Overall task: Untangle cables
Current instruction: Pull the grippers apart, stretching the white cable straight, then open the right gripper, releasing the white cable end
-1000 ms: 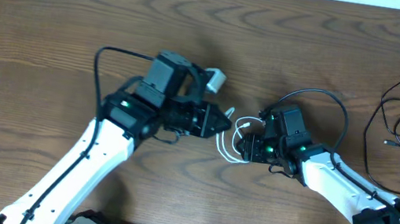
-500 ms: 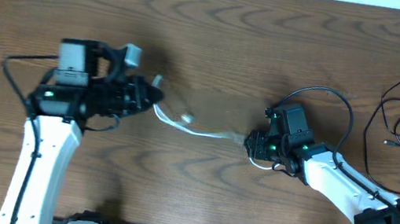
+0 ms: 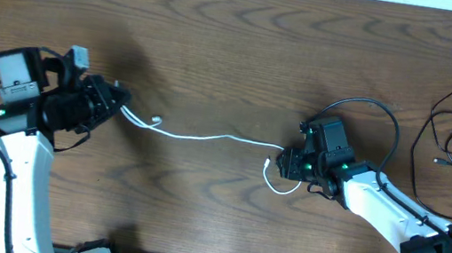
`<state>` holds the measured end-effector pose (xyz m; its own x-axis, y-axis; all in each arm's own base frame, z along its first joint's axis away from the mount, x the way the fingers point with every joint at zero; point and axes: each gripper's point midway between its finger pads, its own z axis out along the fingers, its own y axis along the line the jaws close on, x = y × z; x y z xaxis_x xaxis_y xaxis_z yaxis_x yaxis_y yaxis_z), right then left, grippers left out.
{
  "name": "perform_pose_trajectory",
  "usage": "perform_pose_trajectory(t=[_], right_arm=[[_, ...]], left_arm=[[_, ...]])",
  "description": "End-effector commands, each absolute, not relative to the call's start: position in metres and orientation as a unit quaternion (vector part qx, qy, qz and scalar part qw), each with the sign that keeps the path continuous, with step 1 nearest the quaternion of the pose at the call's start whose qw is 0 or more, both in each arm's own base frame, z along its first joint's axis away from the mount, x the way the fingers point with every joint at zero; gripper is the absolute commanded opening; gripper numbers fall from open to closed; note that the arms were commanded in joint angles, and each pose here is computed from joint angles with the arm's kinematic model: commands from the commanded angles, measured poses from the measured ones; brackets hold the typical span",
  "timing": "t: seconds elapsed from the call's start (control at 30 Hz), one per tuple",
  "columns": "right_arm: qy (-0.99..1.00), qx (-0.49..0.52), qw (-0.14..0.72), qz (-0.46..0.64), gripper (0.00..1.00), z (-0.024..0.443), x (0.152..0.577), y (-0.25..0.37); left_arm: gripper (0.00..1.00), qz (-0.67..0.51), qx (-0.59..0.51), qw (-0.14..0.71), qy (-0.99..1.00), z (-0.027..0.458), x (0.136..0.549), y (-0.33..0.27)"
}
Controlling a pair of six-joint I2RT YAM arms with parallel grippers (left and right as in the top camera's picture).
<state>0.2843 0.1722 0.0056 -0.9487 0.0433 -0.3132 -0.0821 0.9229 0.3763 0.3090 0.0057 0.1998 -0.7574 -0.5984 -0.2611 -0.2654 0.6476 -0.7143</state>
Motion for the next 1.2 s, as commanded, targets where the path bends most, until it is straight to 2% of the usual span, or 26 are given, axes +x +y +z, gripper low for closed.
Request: perform_pose_trajectory(t=[0.0,0.5,0.6,0.9,1.17], right_arm=[[0.976,0.000,0.148,0.158,0.52,-0.010,0.278,0.155],[0.978,0.016,0.143,0.148,0.52,-0.012,0.279,0.144],[0.981,0.028,0.141,0.128,0.52,-0.014,0.279,0.133],[0.988,0.068,0.120,-0.065,0.51,-0.024,0.262,0.047],[0.985,0.100,0.113,-0.086,0.50,-0.024,0.261,0.024]], left_arm=[[0.08,-0.332,-0.253,0.269,0.868,0.210,0.310,0.021],[0.08,-0.173,-0.438,0.231,0.851,0.172,0.276,0.102],[0.08,-0.170,-0.446,0.231,0.848,0.172,0.274,0.105],[0.08,-0.170,-0.448,0.231,0.847,0.172,0.274,0.106],[0.07,-0.170,-0.449,0.228,0.847,0.171,0.273,0.106]])
